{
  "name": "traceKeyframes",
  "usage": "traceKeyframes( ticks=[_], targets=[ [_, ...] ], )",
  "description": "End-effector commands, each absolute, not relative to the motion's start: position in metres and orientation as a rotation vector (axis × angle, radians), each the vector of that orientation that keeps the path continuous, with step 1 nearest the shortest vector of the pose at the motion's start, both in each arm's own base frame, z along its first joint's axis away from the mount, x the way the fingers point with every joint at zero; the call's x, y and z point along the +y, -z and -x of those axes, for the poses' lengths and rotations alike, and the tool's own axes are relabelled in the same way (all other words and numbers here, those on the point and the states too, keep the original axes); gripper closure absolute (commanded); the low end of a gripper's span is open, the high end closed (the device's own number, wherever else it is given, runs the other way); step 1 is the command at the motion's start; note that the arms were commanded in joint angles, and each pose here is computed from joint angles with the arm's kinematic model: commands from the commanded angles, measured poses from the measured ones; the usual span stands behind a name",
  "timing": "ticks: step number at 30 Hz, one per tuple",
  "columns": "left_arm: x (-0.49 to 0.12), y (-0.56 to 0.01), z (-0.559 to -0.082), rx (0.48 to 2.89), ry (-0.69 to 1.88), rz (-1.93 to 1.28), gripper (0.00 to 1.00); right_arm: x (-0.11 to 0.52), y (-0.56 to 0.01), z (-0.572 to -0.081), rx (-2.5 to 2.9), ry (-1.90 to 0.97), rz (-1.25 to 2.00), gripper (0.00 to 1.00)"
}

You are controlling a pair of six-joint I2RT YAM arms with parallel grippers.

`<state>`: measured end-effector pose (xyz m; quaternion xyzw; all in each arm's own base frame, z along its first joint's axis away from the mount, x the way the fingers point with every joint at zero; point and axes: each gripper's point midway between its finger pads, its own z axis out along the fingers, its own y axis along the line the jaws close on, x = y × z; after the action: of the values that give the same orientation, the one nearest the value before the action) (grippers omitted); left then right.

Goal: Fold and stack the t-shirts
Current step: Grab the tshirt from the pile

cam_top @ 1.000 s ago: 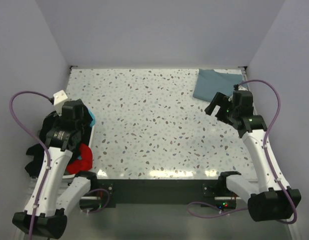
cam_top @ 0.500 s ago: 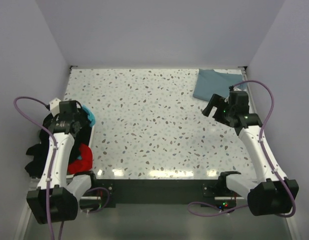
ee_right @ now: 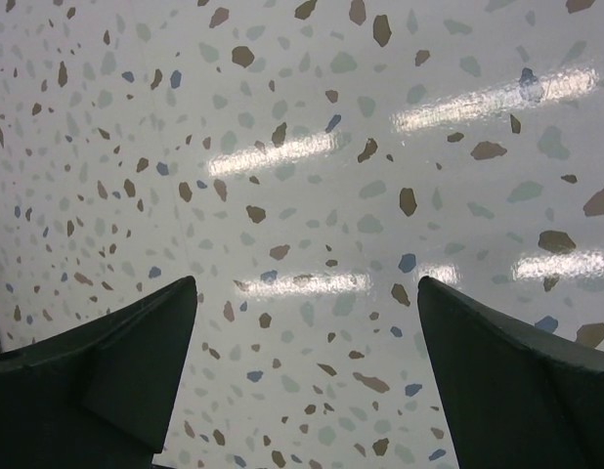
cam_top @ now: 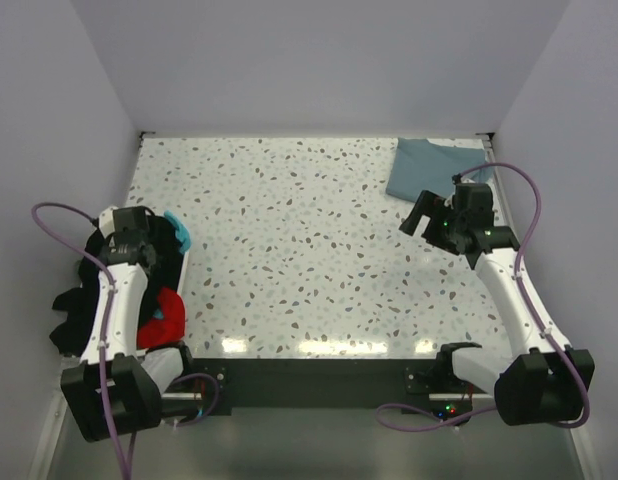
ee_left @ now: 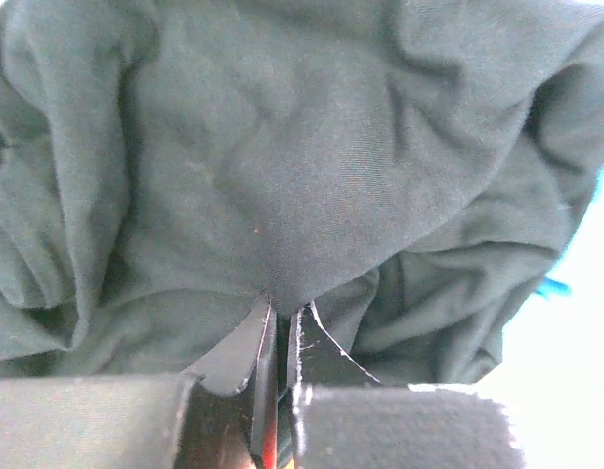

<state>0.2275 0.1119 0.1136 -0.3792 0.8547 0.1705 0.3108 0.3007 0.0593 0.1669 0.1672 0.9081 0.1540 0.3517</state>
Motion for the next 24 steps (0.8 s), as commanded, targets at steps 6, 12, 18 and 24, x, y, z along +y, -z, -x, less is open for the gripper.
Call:
traceKeyframes(
  ticks=[6,12,18,24],
  targets=[
    [0.099,-0.264,-0.284,1.859,-0.125,0.911,1.00,0.065,-0.189,-0.300,2.310,-0.447,-0.430,0.01],
    [0.072,-0.362,-0.295,1.686,0.066,0.710,1.00,0.063,-0.202,-0.304,2.276,-0.448,-0.454,0.01],
    [0.017,-0.442,-0.311,1.604,0.329,0.374,1.00,0.063,-0.209,-0.313,2.271,-0.445,-0.454,0.01],
    [-0.027,-0.532,-0.315,1.453,0.538,0.107,1.00,0.064,-0.214,-0.320,2.260,-0.453,-0.459,0.01]
  ],
)
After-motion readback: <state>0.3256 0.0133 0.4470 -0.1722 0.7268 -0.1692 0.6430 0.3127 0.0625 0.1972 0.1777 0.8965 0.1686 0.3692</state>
